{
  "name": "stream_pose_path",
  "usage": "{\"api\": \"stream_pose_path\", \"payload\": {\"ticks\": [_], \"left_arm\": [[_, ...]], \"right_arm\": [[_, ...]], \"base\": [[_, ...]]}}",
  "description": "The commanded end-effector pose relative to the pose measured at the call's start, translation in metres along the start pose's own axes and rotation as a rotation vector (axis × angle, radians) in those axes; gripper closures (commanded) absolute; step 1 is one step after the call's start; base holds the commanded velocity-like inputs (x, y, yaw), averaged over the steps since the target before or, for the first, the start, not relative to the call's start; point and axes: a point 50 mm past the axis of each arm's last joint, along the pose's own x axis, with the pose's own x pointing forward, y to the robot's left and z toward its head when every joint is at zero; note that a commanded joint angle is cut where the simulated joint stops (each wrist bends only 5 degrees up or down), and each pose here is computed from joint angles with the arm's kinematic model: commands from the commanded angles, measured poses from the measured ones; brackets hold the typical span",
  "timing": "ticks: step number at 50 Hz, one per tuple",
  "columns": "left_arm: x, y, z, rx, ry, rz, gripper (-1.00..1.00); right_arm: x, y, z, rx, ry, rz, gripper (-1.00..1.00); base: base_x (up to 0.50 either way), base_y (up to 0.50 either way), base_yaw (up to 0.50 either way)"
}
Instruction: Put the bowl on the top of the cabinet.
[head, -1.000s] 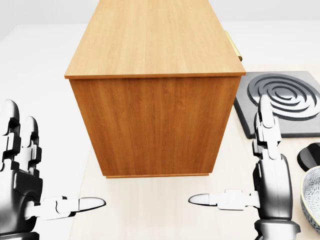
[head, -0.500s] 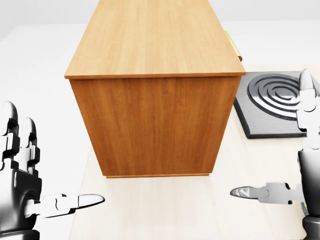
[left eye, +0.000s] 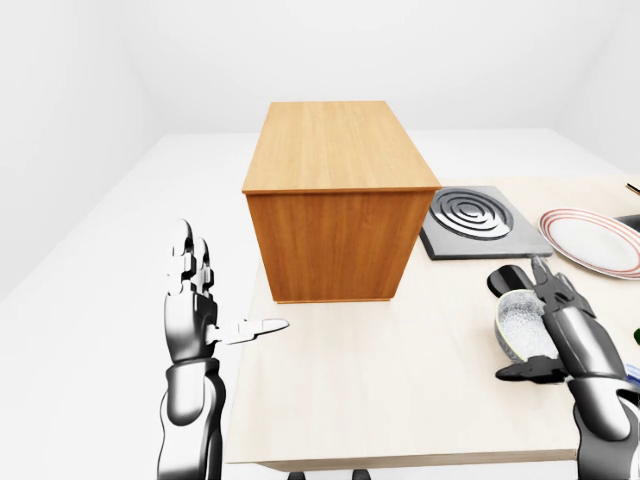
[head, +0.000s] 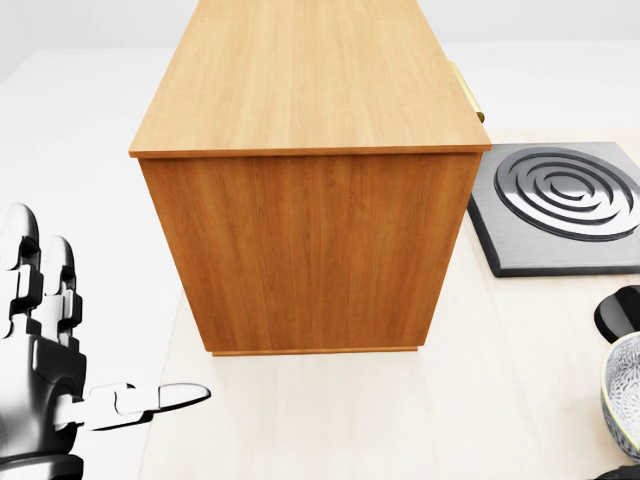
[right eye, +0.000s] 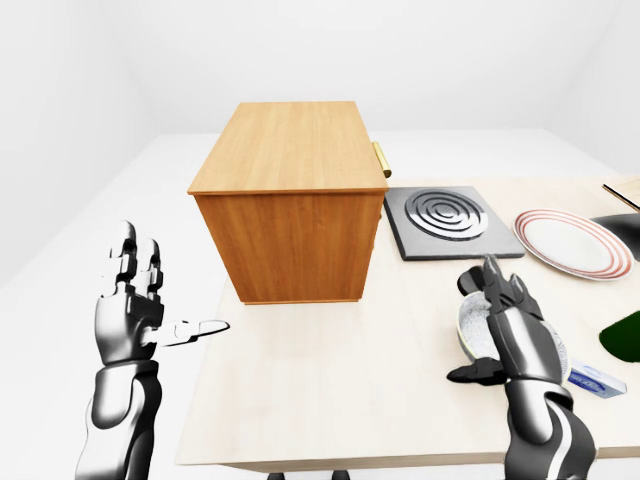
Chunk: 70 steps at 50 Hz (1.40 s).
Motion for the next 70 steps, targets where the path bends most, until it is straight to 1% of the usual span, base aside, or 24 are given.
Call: {"api": "stream_pose_path", "payload": {"ticks": [1, 5, 7, 15, 20, 30, 37, 43, 44, 45, 46, 47, 57, 64, 68, 70], "left_arm": [[0.0, -0.001, -0.002, -0.002, 0.006, -0.002, -1.0], [0.0, -0.001, -0.002, -0.002, 0.01, -0.004, -1.0], [0.0, -0.001, -0.003, -0.002, 0.014, -0.006, -1.0], [0.0, -0.002, -0.007, -0.002, 0.026, -0.013, -1.0], [0.0, -0.002, -0.004, -0.003, 0.015, -0.015, -1.0], [0.0, -0.003, -0.003, -0.003, 0.013, -0.018, -1.0], [-0.001, -0.003, -0.005, -0.002, 0.021, -0.02, -1.0], [-0.001, -0.003, -0.004, -0.003, 0.019, -0.022, -1.0], [-0.001, -0.003, -0.005, -0.004, 0.021, -0.022, -1.0], [-0.001, -0.003, -0.005, -0.004, 0.022, -0.023, -1.0], [-0.001, -0.003, -0.005, -0.004, 0.022, -0.023, -1.0], [0.0, -0.003, -0.005, -0.004, 0.023, -0.023, -1.0], [0.0, -0.004, -0.005, -0.005, 0.021, -0.025, -1.0], [0.0, -0.004, -0.005, -0.005, 0.022, -0.027, -1.0], [0.0, -0.004, -0.004, -0.006, 0.017, -0.026, -1.0], [0.0, -0.004, -0.006, -0.006, 0.026, -0.024, -1.0]], "right_arm": [[-0.008, 0.006, -0.047, -0.093, 0.202, 0.072, -1.0], [-0.011, 0.016, -0.057, -0.121, 0.243, 0.105, -1.0], [-0.011, 0.018, -0.06, -0.129, 0.254, 0.105, -1.0], [-0.009, 0.024, -0.063, -0.153, 0.263, 0.126, -1.0], [-0.01, 0.031, -0.064, -0.165, 0.265, 0.14, -1.0], [-0.014, 0.05, -0.077, -0.224, 0.3, 0.189, -1.0], [-0.011, 0.058, -0.078, -0.244, 0.293, 0.203, -1.0], [-0.013, 0.064, -0.079, -0.26, 0.291, 0.223, -1.0], [-0.015, 0.066, -0.08, -0.263, 0.294, 0.237, -0.67], [-0.016, 0.067, -0.081, -0.264, 0.296, 0.24, -0.17], [-0.016, 0.067, -0.081, -0.266, 0.296, 0.239, 0.51], [-0.016, 0.067, -0.08, -0.255, 0.294, 0.241, 1.0], [-0.015, 0.063, -0.078, -0.246, 0.289, 0.229, 1.0], [-0.01, 0.05, -0.072, -0.227, 0.273, 0.197, 1.0], [-0.007, 0.031, -0.062, -0.191, 0.243, 0.155, 1.0], [-0.006, 0.014, -0.05, -0.161, 0.204, 0.125, 1.0]], "base": [[0.0, 0.0, 0.0], [0.0, 0.0, 0.0], [0.0, 0.0, 0.0], [0.0, 0.0, 0.0], [0.0, 0.0, 0.0], [0.0, 0.0, 0.0], [0.0, 0.0, 0.0], [0.0, 0.0, 0.0], [0.0, 0.0, 0.0], [0.0, 0.0, 0.0], [0.0, 0.0, 0.0], [0.0, 0.0, 0.0], [0.0, 0.0, 0.0], [0.0, 0.0, 0.0], [0.0, 0.0, 0.0], [0.0, 0.0, 0.0]]}}
